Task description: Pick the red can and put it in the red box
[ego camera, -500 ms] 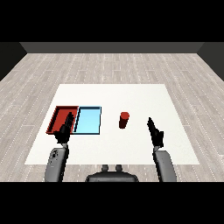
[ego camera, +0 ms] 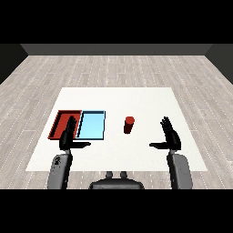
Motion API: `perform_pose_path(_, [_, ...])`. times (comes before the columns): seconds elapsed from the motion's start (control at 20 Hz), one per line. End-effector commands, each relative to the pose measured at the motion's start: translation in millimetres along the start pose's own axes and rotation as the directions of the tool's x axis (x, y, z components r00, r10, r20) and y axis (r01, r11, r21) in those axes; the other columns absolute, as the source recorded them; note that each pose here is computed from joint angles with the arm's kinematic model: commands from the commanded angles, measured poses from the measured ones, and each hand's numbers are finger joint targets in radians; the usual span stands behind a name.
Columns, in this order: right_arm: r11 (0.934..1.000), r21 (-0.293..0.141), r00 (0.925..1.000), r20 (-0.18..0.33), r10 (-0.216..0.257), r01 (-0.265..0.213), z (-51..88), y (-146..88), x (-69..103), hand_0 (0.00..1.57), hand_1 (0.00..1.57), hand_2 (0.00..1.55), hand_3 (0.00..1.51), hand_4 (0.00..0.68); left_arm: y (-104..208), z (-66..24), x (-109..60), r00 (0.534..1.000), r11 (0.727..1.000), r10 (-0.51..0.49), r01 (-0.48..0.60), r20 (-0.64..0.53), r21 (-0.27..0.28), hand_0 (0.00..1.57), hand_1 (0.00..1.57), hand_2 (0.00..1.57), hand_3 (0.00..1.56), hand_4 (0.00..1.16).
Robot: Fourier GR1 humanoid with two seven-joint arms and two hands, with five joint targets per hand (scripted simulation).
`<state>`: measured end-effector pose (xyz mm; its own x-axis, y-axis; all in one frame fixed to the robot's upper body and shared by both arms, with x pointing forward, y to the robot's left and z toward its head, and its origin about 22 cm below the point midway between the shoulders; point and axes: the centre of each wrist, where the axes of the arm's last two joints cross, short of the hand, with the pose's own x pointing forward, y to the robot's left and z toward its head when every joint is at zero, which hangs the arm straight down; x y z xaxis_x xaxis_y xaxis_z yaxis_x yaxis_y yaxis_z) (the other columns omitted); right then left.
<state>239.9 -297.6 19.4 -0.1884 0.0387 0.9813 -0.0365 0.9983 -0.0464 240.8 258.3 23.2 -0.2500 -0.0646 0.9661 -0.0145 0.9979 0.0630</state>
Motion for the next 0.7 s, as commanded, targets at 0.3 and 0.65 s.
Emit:
perform_pose_path(0.3, [0.9967,0.011,0.9838,0.16,-0.081,0.081,3.5,-42,-15.8,0.0,0.0,0.0,0.0,0.0,0,12.1,-35.3,0.978,0.999,0.042,-0.039,0.204,-0.016,0.0,0.0,0.0,0.0,0.0])
perform_pose_path(0.65, [0.9981,0.002,0.9847,0.163,-0.061,0.062,-2.7,-32,-10.8,0.0,0.0,0.0,0.0,0.0,9,-9.6,-7.4,0.978,0.999,0.053,-0.053,0.2,-0.001,0.0,0.0,0.0,0.0,0.0])
